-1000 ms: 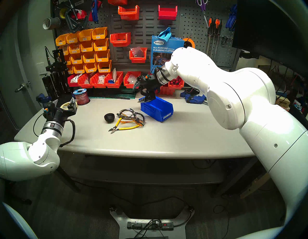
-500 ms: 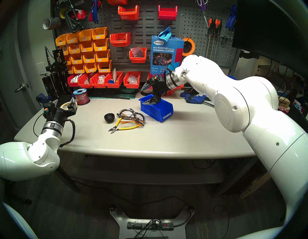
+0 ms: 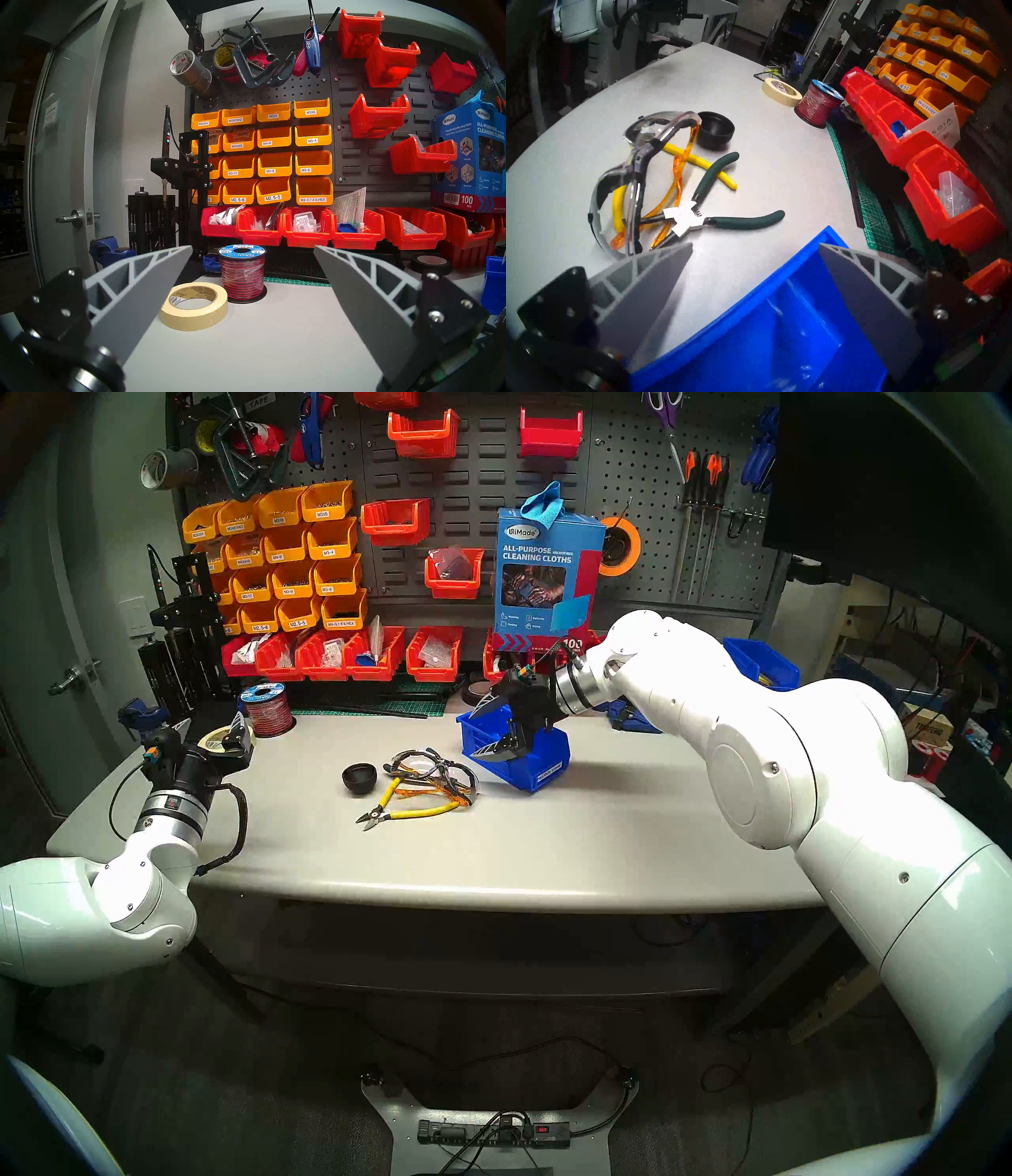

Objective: Take out tools from the storage box

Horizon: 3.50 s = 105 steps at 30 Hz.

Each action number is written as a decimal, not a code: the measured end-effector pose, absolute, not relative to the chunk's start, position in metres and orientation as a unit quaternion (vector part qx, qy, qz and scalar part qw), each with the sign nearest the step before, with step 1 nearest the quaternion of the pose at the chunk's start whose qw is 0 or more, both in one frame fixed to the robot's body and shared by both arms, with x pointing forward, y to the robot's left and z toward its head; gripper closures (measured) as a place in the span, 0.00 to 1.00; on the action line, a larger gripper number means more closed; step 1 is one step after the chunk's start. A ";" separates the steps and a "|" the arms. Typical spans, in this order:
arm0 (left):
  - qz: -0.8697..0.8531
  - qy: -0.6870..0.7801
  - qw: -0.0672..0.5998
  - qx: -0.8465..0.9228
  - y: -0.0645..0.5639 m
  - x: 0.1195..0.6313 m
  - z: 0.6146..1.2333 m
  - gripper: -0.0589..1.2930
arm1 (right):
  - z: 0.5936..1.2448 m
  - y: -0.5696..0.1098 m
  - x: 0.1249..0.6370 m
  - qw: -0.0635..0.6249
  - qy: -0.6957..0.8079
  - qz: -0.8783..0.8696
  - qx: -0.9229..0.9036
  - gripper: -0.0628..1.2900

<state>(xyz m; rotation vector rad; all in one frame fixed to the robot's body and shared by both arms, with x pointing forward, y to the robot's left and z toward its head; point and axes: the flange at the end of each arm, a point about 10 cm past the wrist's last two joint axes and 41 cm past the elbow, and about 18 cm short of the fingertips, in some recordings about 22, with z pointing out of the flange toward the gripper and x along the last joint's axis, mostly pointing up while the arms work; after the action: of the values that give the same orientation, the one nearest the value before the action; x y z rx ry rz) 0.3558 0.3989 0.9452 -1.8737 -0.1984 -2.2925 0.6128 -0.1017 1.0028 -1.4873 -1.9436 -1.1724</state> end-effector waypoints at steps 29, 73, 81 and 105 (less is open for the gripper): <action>-0.769 -0.067 0.087 -0.629 0.399 0.356 0.945 0.06 | 1.024 -0.081 0.607 0.233 -0.720 -0.426 -0.495 0.07; -0.768 -0.067 0.087 -0.631 0.399 0.356 0.944 0.06 | 1.001 -0.149 0.615 0.226 -0.665 -0.422 -0.573 0.07; -0.768 -0.067 0.086 -0.631 0.399 0.355 0.944 0.06 | 1.001 -0.166 0.617 0.219 -0.653 -0.424 -0.589 0.07; -0.768 -0.068 0.086 -0.631 0.399 0.355 0.944 0.06 | 1.000 -0.235 0.621 0.182 -0.598 -0.432 -0.651 0.07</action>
<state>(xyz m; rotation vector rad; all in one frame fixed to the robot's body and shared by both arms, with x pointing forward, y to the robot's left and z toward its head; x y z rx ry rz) 0.3553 0.3985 0.9437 -1.8813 -0.2020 -2.2874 0.6215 -0.2351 0.9998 -1.8368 -1.6881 -1.2188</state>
